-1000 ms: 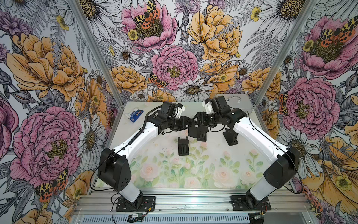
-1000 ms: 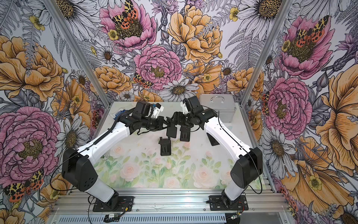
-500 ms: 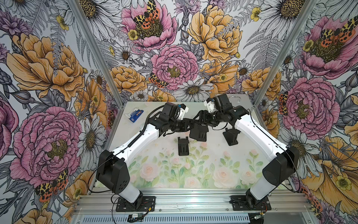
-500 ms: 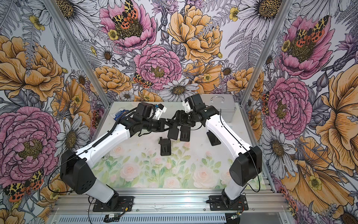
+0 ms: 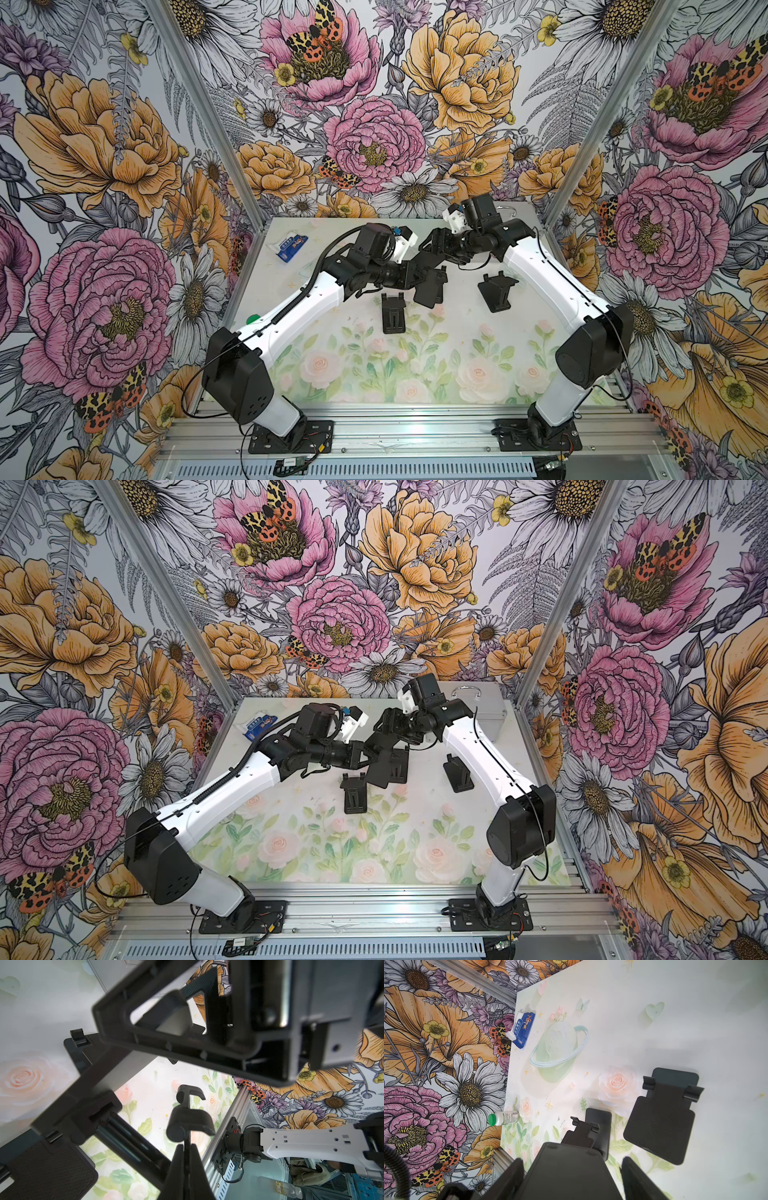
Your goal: Open the phone stand
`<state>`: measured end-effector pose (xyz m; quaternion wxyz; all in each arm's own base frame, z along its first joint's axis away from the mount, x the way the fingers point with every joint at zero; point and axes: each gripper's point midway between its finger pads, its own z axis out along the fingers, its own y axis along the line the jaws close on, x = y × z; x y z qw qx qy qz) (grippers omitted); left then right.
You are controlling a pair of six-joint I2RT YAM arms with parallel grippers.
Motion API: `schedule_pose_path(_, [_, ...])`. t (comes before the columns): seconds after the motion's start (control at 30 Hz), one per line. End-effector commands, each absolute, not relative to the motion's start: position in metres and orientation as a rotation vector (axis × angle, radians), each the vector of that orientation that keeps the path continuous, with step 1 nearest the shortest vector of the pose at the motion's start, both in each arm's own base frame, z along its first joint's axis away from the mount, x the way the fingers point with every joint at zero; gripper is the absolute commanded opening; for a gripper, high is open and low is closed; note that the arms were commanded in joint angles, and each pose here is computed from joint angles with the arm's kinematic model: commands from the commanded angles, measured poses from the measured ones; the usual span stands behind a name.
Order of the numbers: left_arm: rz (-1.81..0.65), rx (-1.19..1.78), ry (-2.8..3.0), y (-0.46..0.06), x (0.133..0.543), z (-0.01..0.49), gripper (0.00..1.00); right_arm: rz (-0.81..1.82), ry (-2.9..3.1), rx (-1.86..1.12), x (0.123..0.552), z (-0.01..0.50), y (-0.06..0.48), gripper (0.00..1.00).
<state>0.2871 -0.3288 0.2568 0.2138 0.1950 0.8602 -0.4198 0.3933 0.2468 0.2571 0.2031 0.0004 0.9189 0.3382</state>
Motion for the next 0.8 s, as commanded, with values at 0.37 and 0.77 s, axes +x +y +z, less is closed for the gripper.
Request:
schedule_pose_path(0.37, [-1.307, 0.776, 2.280, -0.343, 0.233, 0.309, 0.00, 0.907, 2.402, 0.123, 0.450, 0.277, 0.237, 0.22])
schedule_pose_path(0.77, [-1.307, 0.794, 2.255, -0.342, 0.231, 0.316, 0.00, 0.914, 2.391, 0.113, 0.448, 0.284, 0.242, 0.24])
